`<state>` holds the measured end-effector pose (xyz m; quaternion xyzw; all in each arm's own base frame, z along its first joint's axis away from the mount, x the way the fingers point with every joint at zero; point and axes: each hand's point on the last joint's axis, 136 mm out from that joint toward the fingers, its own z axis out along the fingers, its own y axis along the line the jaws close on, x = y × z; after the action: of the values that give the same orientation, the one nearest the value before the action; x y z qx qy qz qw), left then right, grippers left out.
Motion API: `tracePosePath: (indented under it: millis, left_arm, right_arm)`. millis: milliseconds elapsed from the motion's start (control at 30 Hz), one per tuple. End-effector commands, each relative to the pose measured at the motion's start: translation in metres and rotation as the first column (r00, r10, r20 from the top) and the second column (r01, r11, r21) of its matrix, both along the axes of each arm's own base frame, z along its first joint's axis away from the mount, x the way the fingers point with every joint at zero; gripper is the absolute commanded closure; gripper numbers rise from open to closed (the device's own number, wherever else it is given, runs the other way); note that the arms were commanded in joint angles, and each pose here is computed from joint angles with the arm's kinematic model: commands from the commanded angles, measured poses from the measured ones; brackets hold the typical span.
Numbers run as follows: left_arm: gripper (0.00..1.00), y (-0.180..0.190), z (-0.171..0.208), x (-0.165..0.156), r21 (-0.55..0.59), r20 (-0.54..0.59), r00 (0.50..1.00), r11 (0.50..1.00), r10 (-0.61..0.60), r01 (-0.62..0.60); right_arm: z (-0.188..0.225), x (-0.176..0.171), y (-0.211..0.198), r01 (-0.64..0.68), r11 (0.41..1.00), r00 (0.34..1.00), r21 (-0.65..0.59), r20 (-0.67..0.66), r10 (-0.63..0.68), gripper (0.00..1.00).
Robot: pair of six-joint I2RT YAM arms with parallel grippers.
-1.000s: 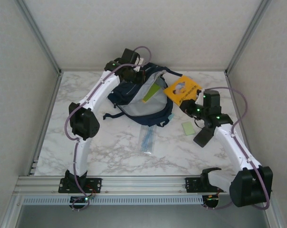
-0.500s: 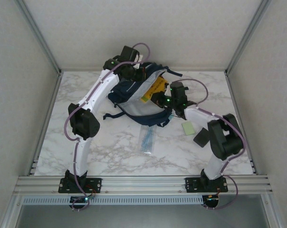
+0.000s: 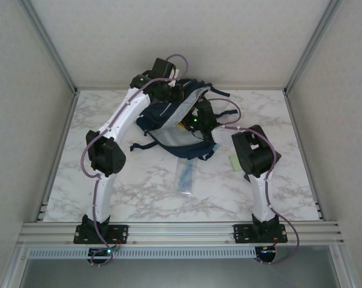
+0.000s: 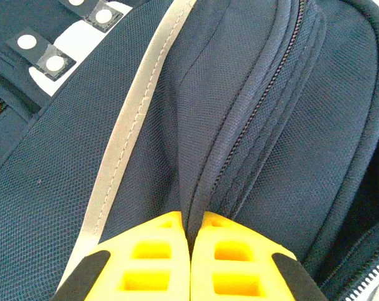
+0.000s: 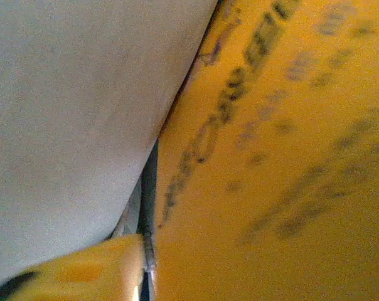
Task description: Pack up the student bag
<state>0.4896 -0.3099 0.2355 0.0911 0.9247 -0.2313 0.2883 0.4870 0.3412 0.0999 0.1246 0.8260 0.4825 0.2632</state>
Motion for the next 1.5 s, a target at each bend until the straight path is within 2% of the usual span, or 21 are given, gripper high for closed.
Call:
tracePosePath:
  millis: [0, 67, 200, 400, 533, 567, 633, 667, 733, 833, 900, 1000, 1133, 1333, 1467]
  left_arm:
    - [1.00, 0.012, 0.044, 0.022, -0.086, 0.119, 0.989, 0.993, 0.087, -0.077]
    - [1.00, 0.015, 0.042, 0.026, -0.092, 0.121, 0.987, 0.991, 0.106, -0.095]
    - [1.00, 0.018, 0.037, 0.032, -0.094, 0.122, 0.984, 0.989, 0.126, -0.115]
    - [1.00, 0.018, 0.023, 0.040, -0.081, 0.113, 0.983, 0.988, 0.141, -0.133]
    - [1.00, 0.014, 0.008, 0.040, -0.087, 0.072, 0.987, 0.987, 0.141, -0.135]
    - [0.95, 0.011, 0.006, 0.039, -0.098, 0.059, 0.989, 0.987, 0.135, -0.129]
    - [0.61, 0.009, 0.004, 0.036, -0.117, 0.037, 0.991, 0.985, 0.132, -0.127]
    - [0.49, 0.008, 0.004, 0.033, -0.125, 0.029, 0.991, 0.984, 0.132, -0.127]
    - [0.35, 0.012, 0.005, 0.027, -0.126, 0.024, 0.991, 0.983, 0.134, -0.130]
    - [0.25, 0.028, 0.007, 0.016, -0.137, 0.034, 0.984, 0.976, 0.175, -0.169]
    - [0.22, 0.044, 0.008, 0.009, -0.155, 0.041, 0.975, 0.965, 0.218, -0.210]
    - [0.21, 0.081, 0.001, 0.002, -0.168, 0.042, 0.950, 0.939, 0.310, -0.299]
    - [0.18, 0.133, -0.033, -0.002, -0.208, -0.023, 0.896, 0.875, 0.443, -0.437]
    - [0.19, 0.189, -0.099, 0.001, -0.204, -0.133, 0.804, 0.778, 0.580, -0.595]
    - [0.21, 0.203, -0.139, 0.011, -0.236, -0.206, 0.763, 0.726, 0.612, -0.646]
  right_arm:
    - [0.024, -0.006, -0.016, 0.092, 0.995, 0.992, -0.048, -0.082, -0.096, 0.19]
    - [0.021, -0.021, -0.026, 0.084, 0.990, 0.983, -0.111, -0.155, -0.101, 0.12]
    - [0.020, -0.042, -0.049, 0.055, 0.973, 0.967, -0.225, -0.232, -0.108, 0.10]
    - [0.044, -0.068, -0.081, -0.010, 0.934, 0.972, -0.357, -0.222, -0.074, 0.09]
    - [0.075, -0.094, -0.107, -0.080, 0.865, 0.986, -0.495, -0.165, -0.003, 0.09]
    - [0.082, -0.103, -0.117, -0.090, 0.836, 0.988, -0.541, -0.154, 0.007, 0.09]
    - [0.089, -0.118, -0.136, -0.098, 0.785, 0.990, -0.611, -0.143, 0.012, 0.09]
    - [0.091, -0.125, -0.147, -0.086, 0.757, 0.990, -0.648, -0.140, -0.007, 0.09]
    - [0.094, -0.136, -0.175, -0.030, 0.690, 0.991, -0.723, -0.112, -0.073, 0.09]
    - [0.102, -0.151, -0.203, 0.050, 0.635, 0.988, -0.771, -0.055, -0.144, 0.08]
    - [0.106, -0.155, -0.203, 0.067, 0.657, 0.988, -0.751, -0.040, -0.147, 0.08]
    - [0.110, -0.156, -0.181, 0.048, 0.734, 0.994, -0.678, -0.040, -0.101, 0.10]
    - [0.108, -0.154, -0.143, 0.010, 0.795, 0.998, -0.607, -0.038, -0.042, 0.11]
    - [0.094, -0.154, -0.078, -0.062, 0.837, 0.998, -0.544, -0.041, 0.048, 0.12]
    - [0.081, -0.159, -0.035, -0.114, 0.848, 0.993, -0.518, -0.061, 0.096, 0.15]
